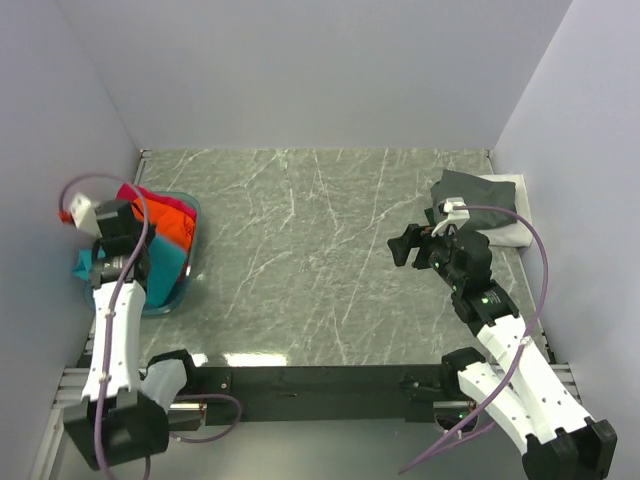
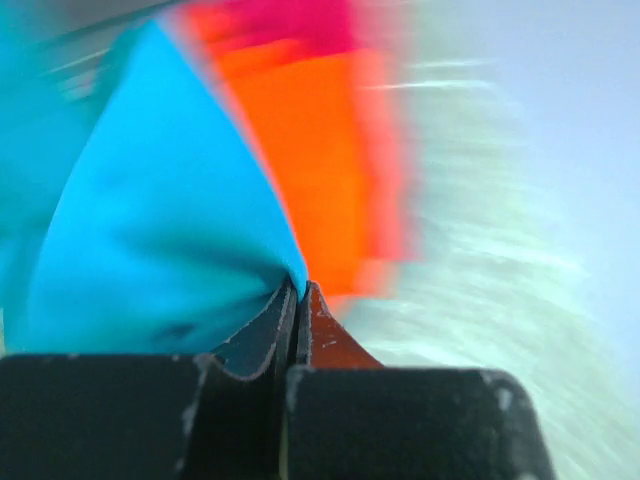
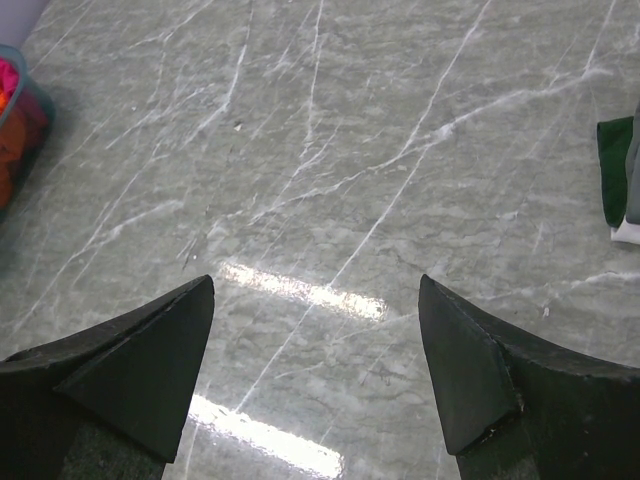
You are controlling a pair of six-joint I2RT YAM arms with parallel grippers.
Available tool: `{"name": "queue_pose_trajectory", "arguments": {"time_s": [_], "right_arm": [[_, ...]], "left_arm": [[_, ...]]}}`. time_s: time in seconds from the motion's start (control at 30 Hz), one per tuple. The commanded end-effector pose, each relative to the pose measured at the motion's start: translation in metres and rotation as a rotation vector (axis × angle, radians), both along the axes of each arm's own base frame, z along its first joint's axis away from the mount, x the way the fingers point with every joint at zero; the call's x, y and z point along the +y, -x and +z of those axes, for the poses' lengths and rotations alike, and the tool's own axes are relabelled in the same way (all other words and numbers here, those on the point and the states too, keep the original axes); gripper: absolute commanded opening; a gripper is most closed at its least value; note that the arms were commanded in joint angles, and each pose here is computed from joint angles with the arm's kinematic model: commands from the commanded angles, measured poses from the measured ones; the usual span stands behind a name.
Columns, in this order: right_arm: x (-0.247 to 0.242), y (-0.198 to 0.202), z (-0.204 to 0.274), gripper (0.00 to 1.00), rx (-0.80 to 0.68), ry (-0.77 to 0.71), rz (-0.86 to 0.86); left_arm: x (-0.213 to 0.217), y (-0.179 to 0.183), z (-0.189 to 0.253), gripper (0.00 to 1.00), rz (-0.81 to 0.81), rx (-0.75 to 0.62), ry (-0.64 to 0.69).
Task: Fold and stack the t-shirts
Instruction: Grab the tshirt from the pile, then move the tshirt to the center of the board
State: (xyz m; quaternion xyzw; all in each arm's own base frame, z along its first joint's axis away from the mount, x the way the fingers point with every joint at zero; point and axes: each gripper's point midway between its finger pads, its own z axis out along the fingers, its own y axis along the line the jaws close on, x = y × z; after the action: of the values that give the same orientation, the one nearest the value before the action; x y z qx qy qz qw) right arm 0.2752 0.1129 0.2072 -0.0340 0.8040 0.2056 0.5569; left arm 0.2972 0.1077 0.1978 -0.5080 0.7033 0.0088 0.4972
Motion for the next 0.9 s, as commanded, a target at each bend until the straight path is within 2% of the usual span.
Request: {"name": "queue_pose_trajectory", "arguments": {"time_s": [0.0,0.07,0.1,0.17,0.2,0.33,0.37,0.43,0.47,0.5,0.53,0.6,0.63,0.7,0.8,0.87], "right_arm": [[0.004,-0.005,0.015,0.88,-0.057,-0.006,0.019],[0.004,-0.005,0.016,0.88,-0.057,-0.006,0.02],[0.005,-0.005,0.017,0.88,-0.06,-0.008,0.02],[0.003,-0.005,0.017,0.88,-0.063,-0.008,0.014],[0.003,-0.004,0.018,0.88,-0.068,-0.008,0.014],[0.001,-0.004,0.019,0.88,-0.068,-0.004,0.001],[0.0,-0.005,0.019,0.88,-0.069,-0.003,-0.003],[-0.001,-0.004,0.018,0.88,-0.066,-0.002,-0.01],[-0.001,-0.005,0.017,0.88,-0.066,-0.002,-0.011],[-0.001,-0.005,0.017,0.88,-0.068,-0.002,-0.01],[-0.001,-0.006,0.017,0.88,-0.066,-0.001,-0.013],[-0.002,-0.007,0.015,0.88,-0.056,0.002,-0.017],[-0.002,-0.007,0.015,0.88,-0.053,0.002,-0.019],[-0.001,-0.008,0.014,0.88,-0.048,0.003,-0.018],[0.005,-0.01,0.012,0.88,-0.039,-0.008,0.007],[0.016,-0.011,0.007,0.88,-0.014,-0.038,0.054]], "left_arm": [[-0.07,-0.032,0.157,0.0,-0.405,-0.407,-0.107],[-0.098,-0.036,0.186,0.01,-0.543,-0.45,-0.134],[-0.13,-0.032,0.219,0.01,-0.679,-0.517,-0.138],[-0.16,-0.033,0.235,0.01,-0.834,-0.541,-0.151],[-0.188,-0.024,0.249,0.0,-0.979,-0.586,-0.138],[-0.242,0.002,0.261,0.01,-1.287,-0.721,-0.085],[-0.246,0.007,0.261,0.02,-1.315,-0.743,-0.084],[-0.259,0.01,0.238,0.08,-1.413,-0.705,-0.047],[-0.263,0.01,0.228,0.15,-1.439,-0.68,-0.028],[-0.268,0.007,0.211,0.3,-1.453,-0.638,0.004],[-0.266,-0.006,0.181,0.67,-1.425,-0.526,0.035],[-0.265,-0.018,0.136,0.99,-1.384,-0.364,0.045],[-0.249,-0.034,0.099,0.99,-1.259,-0.225,0.045],[-0.236,-0.038,0.055,0.99,-1.171,-0.104,0.043],[-0.216,-0.043,0.017,0.99,-1.043,-0.035,0.026],[-0.209,-0.046,0.013,0.99,-0.98,-0.051,0.03]]}}
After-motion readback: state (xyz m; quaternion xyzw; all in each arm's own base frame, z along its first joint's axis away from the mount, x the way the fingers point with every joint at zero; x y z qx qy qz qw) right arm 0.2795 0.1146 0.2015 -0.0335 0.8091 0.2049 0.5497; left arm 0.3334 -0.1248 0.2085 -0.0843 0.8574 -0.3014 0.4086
